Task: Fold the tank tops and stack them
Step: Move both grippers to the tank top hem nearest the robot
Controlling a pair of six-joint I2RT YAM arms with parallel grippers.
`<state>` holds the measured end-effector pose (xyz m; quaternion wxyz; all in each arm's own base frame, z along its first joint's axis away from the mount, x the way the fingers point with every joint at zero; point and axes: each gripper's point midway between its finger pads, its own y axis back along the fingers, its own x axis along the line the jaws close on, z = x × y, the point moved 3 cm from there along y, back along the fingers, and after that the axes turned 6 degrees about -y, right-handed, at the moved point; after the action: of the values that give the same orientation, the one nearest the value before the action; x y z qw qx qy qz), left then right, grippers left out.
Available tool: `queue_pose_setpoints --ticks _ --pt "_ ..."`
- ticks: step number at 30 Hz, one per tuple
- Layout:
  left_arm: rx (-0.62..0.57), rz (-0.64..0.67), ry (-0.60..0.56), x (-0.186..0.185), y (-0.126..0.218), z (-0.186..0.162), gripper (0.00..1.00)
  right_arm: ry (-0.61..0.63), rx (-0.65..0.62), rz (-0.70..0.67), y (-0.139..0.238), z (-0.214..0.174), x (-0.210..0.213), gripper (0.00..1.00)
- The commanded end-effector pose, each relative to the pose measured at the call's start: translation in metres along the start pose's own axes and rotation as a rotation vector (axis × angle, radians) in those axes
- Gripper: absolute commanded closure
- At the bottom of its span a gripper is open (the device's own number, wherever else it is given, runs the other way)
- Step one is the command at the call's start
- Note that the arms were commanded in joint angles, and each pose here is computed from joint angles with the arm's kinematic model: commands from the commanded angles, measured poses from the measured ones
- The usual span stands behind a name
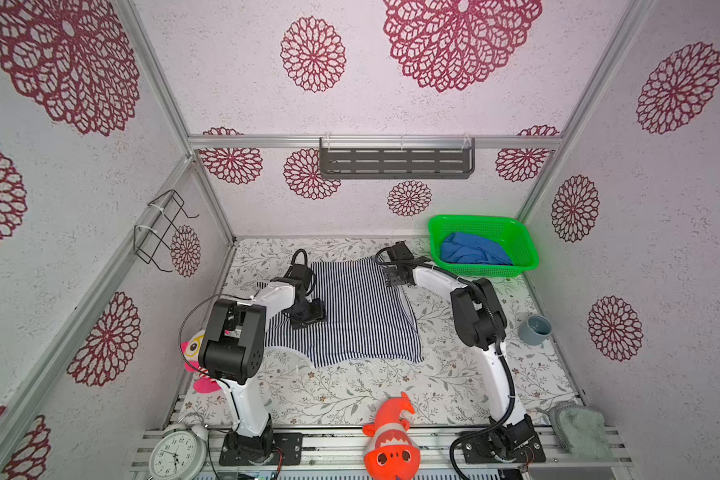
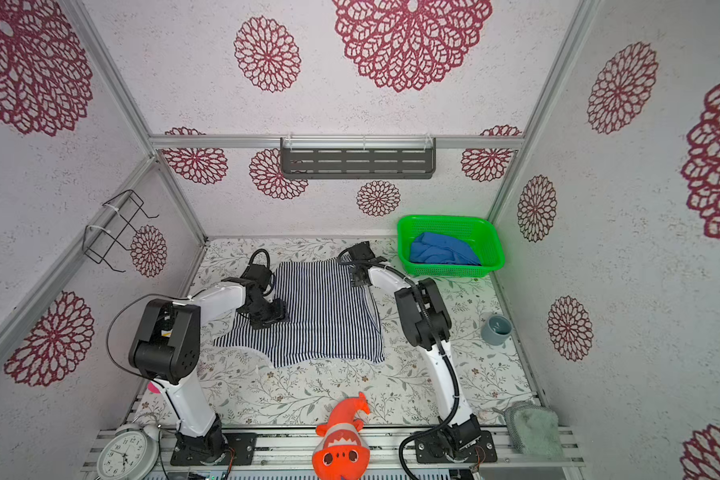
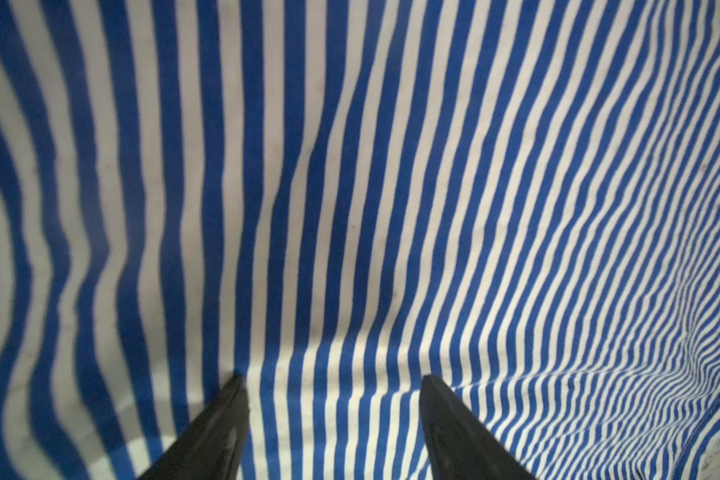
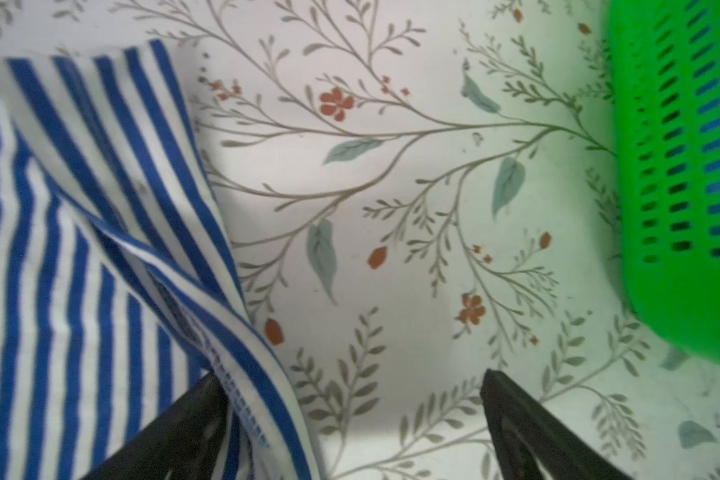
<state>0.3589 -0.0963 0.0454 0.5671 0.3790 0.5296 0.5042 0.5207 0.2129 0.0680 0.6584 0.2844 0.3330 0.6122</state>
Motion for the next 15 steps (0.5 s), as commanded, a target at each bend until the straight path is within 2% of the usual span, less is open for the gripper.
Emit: queue_pose_setpoints --ticks 1,8,15 --pt "0.044 0.098 0.022 0.028 -0.02 -0.009 0.31 -0.007 -0.093 -0.025 0.033 0.036 -0.021 0.03" --pt "0.026 0.104 0.017 0.027 -0.015 -0.004 0.31 0.001 -0.117 -0.01 0.05 0.046 -0.029 0.07" --pt "-0.026 0.1 0.003 0.019 0.017 0.001 0.31 0.009 -0.072 0.126 0.095 0.026 -0.02 0.12"
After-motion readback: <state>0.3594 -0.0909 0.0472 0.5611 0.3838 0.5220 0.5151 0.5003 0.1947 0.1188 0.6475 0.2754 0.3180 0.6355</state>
